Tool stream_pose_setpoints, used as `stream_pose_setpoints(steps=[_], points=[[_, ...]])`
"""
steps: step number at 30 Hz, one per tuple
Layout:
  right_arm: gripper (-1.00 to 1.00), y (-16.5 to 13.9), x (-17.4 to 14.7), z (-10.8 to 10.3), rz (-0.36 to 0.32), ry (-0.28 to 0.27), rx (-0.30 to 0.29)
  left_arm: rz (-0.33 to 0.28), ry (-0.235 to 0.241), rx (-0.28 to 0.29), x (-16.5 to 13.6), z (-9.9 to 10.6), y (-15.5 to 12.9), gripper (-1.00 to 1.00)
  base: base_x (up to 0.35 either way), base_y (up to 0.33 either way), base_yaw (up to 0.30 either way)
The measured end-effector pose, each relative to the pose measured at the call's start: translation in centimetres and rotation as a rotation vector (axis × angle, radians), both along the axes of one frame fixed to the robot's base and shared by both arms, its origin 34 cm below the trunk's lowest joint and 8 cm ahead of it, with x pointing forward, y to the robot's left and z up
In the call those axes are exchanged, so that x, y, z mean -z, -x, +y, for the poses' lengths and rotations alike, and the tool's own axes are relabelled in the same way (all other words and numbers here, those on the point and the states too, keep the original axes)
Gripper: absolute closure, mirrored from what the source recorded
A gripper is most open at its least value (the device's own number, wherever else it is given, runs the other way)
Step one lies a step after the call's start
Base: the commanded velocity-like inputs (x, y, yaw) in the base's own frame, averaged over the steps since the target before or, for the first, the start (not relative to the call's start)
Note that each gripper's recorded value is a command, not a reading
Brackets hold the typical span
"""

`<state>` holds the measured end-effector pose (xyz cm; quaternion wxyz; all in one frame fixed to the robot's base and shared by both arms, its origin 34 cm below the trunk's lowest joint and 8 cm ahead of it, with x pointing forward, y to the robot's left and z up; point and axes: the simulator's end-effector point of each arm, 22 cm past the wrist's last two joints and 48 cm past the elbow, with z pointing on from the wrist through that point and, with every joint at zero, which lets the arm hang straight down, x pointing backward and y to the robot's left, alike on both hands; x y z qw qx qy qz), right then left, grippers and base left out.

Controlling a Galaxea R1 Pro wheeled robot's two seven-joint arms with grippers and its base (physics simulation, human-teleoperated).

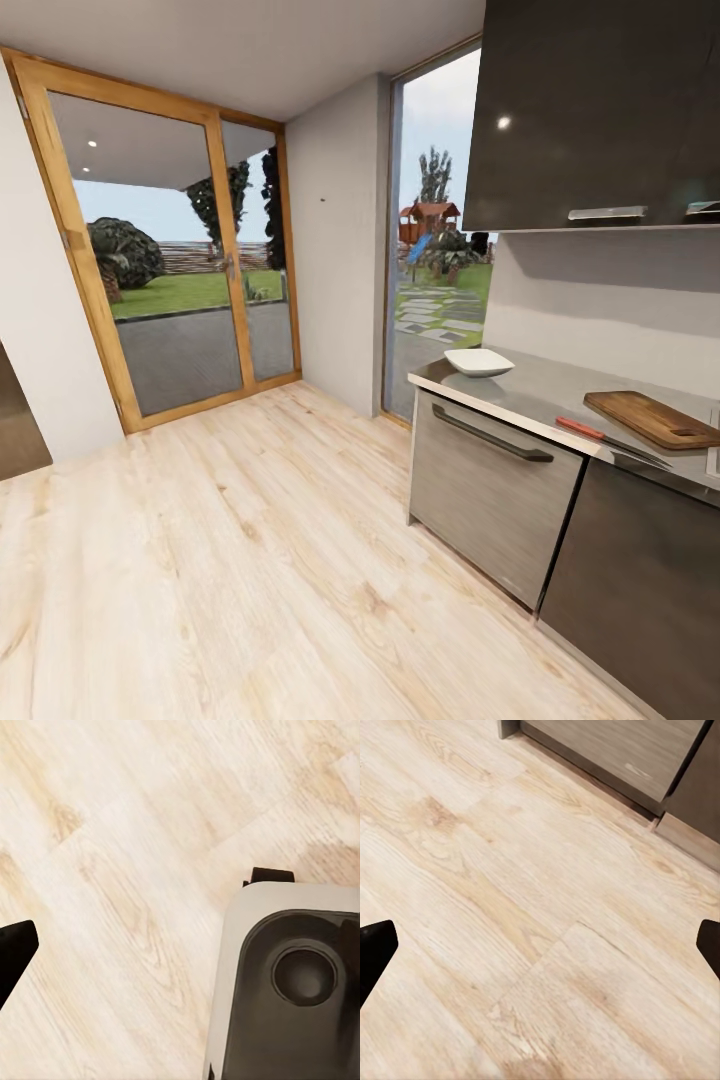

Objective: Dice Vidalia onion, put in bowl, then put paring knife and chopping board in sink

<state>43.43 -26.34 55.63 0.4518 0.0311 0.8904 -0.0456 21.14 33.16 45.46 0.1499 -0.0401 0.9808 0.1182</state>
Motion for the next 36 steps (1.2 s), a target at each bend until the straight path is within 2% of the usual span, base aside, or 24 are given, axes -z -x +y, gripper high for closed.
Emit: stream_pose_setpoints(steps=[36], points=[[-1.0, 0.05, 0.02, 0.08, 0.001, -0.001, 0.0, 0.0, 0.0, -0.001, 0.0, 0.01, 0.0, -1.0, 0.0, 0.0, 0.0]])
